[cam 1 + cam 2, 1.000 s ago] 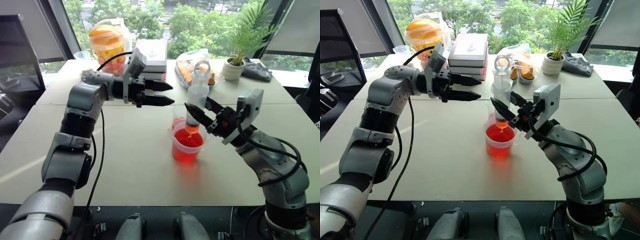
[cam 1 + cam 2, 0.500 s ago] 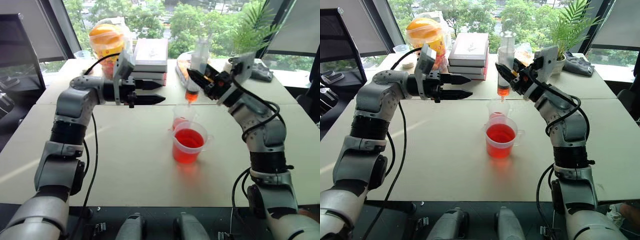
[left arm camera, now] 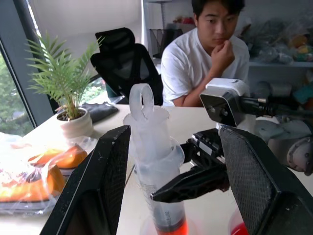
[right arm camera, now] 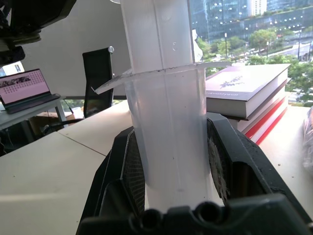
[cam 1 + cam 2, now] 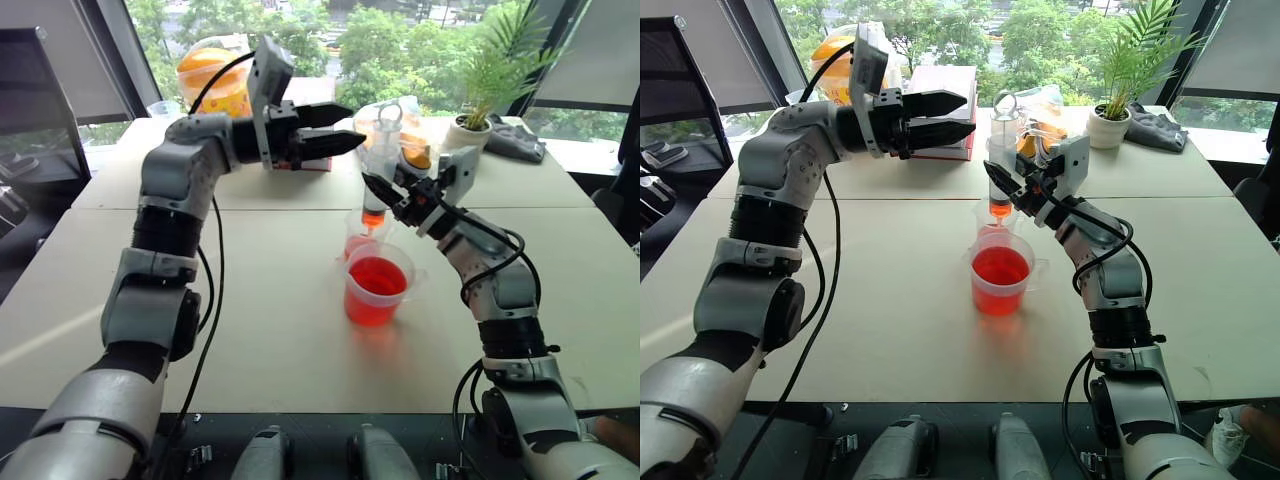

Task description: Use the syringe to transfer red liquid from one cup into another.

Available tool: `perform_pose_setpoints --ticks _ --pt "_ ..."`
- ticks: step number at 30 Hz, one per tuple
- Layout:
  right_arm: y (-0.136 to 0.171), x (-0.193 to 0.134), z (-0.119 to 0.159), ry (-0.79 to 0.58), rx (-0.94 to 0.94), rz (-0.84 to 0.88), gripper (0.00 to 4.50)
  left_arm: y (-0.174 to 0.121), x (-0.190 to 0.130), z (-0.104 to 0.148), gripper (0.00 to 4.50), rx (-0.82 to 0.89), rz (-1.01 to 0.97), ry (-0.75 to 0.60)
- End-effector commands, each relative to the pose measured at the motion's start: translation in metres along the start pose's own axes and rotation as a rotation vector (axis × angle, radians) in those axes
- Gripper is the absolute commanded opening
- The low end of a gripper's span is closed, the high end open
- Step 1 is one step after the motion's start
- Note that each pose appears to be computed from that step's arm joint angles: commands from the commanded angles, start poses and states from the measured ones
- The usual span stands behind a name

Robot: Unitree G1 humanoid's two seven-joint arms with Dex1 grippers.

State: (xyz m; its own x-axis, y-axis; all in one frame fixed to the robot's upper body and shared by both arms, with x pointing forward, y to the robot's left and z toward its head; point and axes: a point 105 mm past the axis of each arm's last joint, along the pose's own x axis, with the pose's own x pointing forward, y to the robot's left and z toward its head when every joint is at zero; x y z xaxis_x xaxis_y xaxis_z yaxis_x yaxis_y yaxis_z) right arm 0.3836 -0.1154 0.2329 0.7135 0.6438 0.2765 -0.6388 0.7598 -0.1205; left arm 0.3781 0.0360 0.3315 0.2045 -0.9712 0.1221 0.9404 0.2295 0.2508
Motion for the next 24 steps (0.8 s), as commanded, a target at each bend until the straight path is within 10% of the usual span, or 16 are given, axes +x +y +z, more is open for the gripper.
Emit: perform_pose_setpoints --ticks 1,12,18,24 --pt "0.005 0.001 0.014 -0.054 -0.041 0.017 1.42 0.008 0.015 0.02 2.94 0.071 0.011 -0.028" --pt "0.008 0.001 0.013 -0.045 -0.059 0.033 1.42 0.012 0.041 0.004 2.94 0.039 -0.004 0.019" --pt "0.008 0.002 0.014 -0.045 -0.064 0.041 1.42 0.013 0.044 0.0 0.04 0.015 -0.002 0.014" --pt "0.011 0.004 0.017 -0.05 -0.068 0.051 1.42 0.009 0.045 0.0 0.01 0.008 -0.03 0.017"
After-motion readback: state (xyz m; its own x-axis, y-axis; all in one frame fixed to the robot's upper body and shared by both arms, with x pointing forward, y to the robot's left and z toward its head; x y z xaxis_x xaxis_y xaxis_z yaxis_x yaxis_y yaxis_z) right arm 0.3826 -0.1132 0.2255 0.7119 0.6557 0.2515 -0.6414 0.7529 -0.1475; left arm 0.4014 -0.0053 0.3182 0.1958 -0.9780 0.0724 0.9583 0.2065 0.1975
